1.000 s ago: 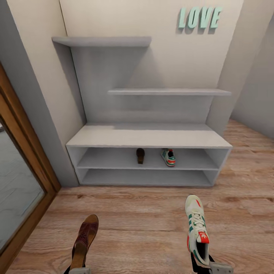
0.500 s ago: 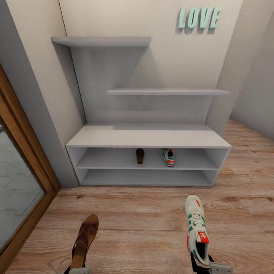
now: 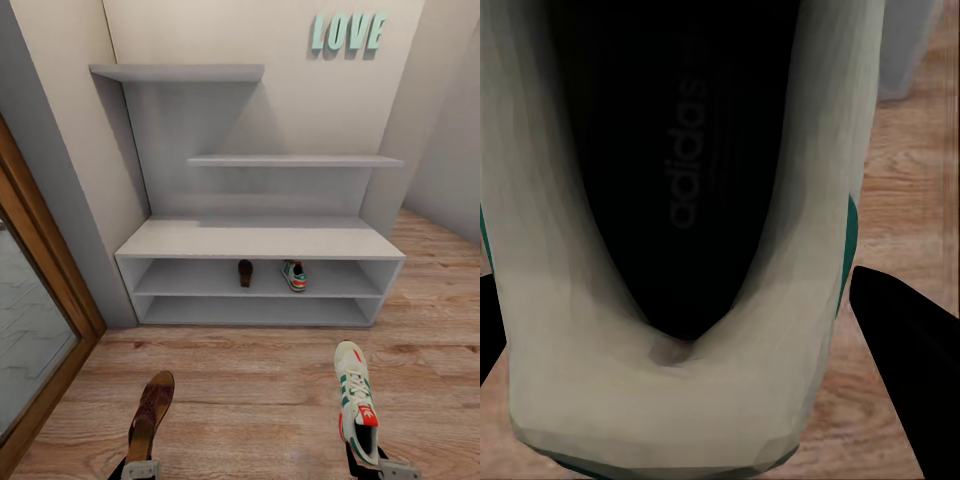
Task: Pick up the two gym shoes and the two sandals from the corridor floor and place them onto the hallstand (shoe rack) in the corridor, making sure they are on the rack and not on the floor. Arrange them so the two gym shoes are next to each other and the two sandals are next to each other.
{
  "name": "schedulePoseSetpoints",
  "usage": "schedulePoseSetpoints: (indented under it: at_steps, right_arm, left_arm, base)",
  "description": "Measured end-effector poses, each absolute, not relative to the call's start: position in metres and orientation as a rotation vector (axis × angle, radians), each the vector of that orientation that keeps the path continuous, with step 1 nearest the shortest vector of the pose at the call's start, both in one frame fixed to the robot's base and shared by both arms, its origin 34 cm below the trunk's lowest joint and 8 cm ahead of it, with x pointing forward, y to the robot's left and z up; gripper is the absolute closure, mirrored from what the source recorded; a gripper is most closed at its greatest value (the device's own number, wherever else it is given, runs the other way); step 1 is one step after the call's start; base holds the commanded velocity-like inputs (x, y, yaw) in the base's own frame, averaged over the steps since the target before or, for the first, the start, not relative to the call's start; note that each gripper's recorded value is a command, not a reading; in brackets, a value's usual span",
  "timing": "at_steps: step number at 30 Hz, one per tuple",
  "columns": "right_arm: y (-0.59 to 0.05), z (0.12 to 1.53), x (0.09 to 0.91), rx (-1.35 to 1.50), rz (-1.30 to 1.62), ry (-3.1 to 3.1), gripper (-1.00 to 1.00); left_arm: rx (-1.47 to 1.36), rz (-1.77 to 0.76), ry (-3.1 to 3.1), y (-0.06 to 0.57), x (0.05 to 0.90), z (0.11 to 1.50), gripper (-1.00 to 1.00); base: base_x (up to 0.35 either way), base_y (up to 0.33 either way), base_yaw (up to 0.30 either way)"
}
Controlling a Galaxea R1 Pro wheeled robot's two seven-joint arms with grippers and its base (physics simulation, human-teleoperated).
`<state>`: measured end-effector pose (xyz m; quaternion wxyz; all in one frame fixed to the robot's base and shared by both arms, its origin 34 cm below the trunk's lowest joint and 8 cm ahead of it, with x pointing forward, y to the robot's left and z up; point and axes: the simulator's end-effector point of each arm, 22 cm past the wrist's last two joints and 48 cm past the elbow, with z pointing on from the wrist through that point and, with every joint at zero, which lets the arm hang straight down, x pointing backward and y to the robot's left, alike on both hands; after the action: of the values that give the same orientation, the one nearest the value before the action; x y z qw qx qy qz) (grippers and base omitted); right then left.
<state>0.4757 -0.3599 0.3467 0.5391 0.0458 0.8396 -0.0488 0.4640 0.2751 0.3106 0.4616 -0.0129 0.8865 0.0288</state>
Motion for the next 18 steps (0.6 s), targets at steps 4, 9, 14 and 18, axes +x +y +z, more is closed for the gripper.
schedulePoseSetpoints:
  at_steps: [4, 9, 14, 18]
  right_arm:
    - [-0.385, 0.350, 0.474, 0.107, -0.157, 1.998, 1.00]
    - [-0.407, 0.348, 0.470, 0.107, -0.191, 2.026, 1.00]
    - [-0.442, 0.342, 0.460, 0.197, -0.249, 2.071, 1.00]
    - [-0.477, 0.346, 0.453, 0.288, -0.310, 2.068, 1.00]
  left_arm:
    - [-0.038, 0.073, 2.155, 0.276, 0.498, 0.322, 1.00]
    - [-0.053, 0.072, 2.184, 0.276, 0.561, 0.339, 1.00]
    - [-0.052, 0.030, 2.251, 0.256, 0.630, 0.364, 1.00]
    - [-0.046, -0.009, 2.274, 0.235, 0.678, 0.394, 1.00]
  base:
    - [0.000, 0.000, 0.000]
    - [0.000, 0.000, 0.000]
    - [0.000, 0.000, 0.000]
    - [0.000, 0.000, 0.000]
